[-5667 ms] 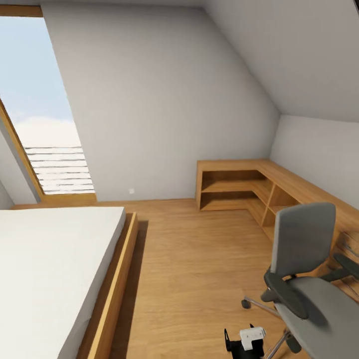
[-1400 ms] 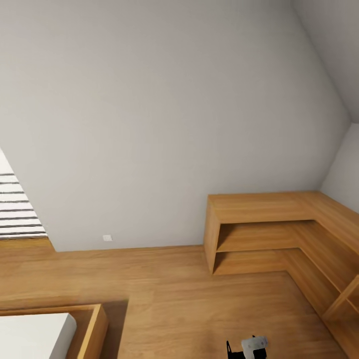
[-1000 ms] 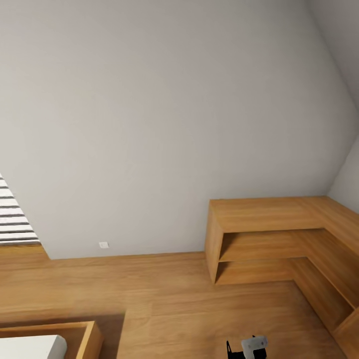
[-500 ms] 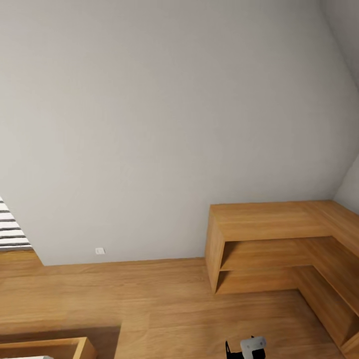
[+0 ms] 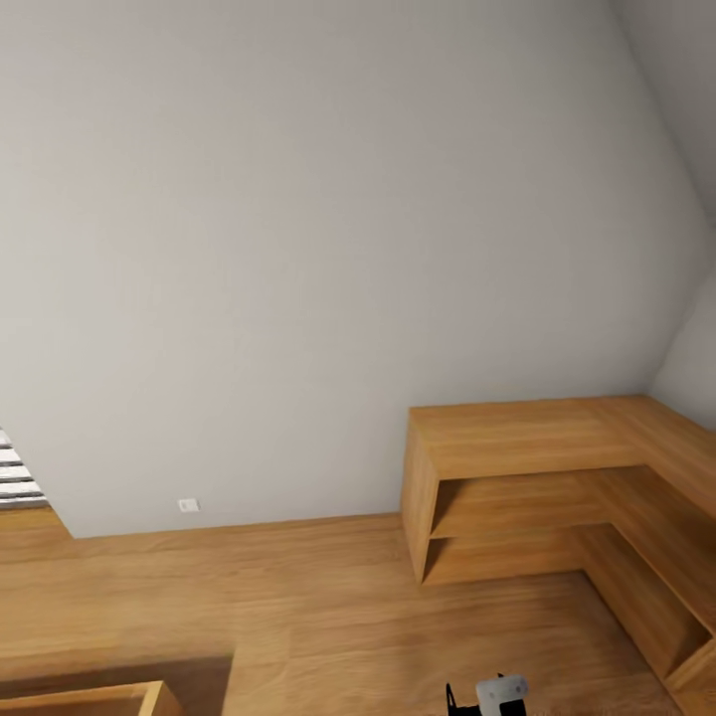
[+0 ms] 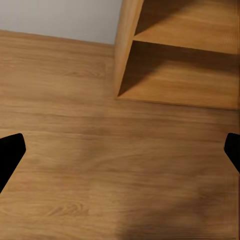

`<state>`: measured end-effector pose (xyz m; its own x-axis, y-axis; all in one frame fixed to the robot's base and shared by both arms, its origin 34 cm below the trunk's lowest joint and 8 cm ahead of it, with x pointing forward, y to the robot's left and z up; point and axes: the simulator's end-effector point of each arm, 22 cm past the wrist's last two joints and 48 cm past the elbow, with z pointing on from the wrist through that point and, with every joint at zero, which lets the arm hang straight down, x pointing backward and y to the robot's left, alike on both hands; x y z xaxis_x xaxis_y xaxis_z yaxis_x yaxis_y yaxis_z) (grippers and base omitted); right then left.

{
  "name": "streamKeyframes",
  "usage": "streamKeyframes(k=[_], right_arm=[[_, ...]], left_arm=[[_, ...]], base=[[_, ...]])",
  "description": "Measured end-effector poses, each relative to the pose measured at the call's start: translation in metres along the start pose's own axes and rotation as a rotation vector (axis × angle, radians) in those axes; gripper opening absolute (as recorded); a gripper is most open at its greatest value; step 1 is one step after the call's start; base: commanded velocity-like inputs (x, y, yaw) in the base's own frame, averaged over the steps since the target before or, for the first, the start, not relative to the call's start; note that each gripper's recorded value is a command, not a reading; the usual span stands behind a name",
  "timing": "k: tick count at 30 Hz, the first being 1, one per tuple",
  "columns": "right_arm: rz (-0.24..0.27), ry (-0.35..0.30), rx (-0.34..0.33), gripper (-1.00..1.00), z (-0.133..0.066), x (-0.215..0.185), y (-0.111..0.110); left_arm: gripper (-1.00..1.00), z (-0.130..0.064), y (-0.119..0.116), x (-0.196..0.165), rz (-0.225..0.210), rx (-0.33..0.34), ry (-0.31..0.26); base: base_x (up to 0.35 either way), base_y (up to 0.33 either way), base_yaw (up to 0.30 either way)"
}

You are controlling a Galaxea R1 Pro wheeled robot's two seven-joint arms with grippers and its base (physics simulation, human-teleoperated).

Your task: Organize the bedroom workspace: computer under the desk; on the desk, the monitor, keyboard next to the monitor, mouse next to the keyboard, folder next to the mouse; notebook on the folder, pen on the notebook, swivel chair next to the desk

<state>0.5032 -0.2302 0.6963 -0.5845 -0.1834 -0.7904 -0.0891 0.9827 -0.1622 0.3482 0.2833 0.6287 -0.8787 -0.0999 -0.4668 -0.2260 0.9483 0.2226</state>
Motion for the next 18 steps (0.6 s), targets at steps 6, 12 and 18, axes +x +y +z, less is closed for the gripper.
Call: streamKeyframes(k=[6,12,18], right_arm=[[0.002,-0.012,0.000,1.00,-0.0002,-0.0030,-0.0007],[-0.007,-0.011,-0.004,1.00,-0.0002,-0.0038,-0.0004],[-0.007,-0.013,-0.001,1.00,0.0001,-0.0057,-0.0019]], left_arm=[[1.00,-0.0004,-0.0011,-0.0011,0.004,0.003,-0.004],[1.00,-0.0012,-0.0032,-0.0026,0.004,0.007,-0.009],[1.00,-0.0014,-0.0035,-0.0052,0.002,0.008,-0.014]], base=[[0.097,0.000,-0.284],[0.269,0.000,-0.259],[0.079,0.000,-0.200]])
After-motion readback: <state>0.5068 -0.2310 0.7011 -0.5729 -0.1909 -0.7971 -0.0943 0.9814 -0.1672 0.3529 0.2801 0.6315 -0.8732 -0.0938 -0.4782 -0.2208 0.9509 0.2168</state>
